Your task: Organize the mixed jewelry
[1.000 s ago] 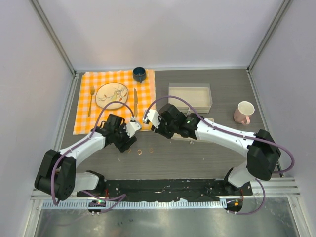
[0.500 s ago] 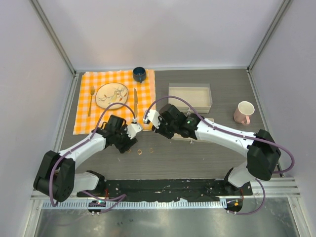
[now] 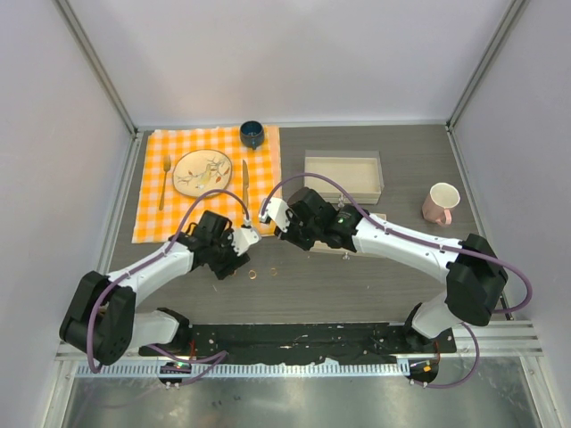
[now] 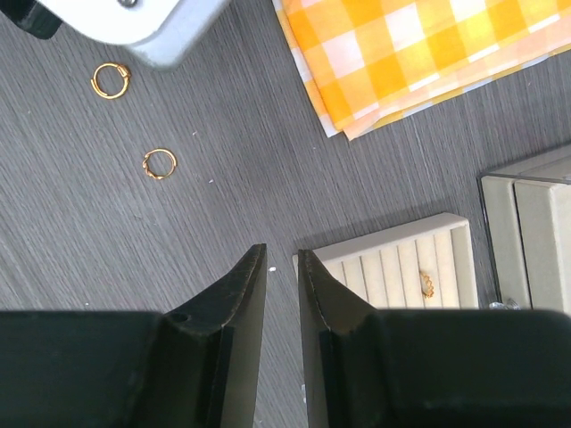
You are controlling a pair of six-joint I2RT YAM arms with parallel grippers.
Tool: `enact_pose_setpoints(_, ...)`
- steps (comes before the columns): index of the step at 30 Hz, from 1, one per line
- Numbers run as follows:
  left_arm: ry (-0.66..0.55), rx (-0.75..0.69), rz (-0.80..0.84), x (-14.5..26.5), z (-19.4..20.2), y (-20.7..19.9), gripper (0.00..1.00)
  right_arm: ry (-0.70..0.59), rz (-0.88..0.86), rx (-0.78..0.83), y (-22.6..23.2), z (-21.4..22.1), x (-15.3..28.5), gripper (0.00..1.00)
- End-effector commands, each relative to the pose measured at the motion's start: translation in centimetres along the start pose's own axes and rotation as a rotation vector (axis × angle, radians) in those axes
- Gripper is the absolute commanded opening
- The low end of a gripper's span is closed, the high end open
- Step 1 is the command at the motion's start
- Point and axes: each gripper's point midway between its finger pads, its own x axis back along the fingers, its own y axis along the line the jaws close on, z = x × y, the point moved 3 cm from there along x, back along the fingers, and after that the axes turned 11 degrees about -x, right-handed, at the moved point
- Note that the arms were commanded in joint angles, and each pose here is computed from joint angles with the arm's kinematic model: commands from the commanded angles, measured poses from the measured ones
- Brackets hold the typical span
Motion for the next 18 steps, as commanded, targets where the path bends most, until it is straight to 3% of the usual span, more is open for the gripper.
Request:
enact_pose_setpoints(1,0.005,-0.052,0.000,-0.3,-0.3,-0.1,0.59,-0.067,0.016,0.002,-0.3,-1.4,1.0,0.26)
enact_pose_setpoints(11,0.036,-0.119,0.060,-1.1,-0.4,-0.8,0.51,-0.069,0.021,0.007,-0.4,-1.4,1.2,0.26)
enact_pose_setpoints(18,0.049,-0.146,0.113,-1.4,-0.3,-1.3,0.37,-0.081,0.037,0.005,-0.8,-1.5,1.7,0.24)
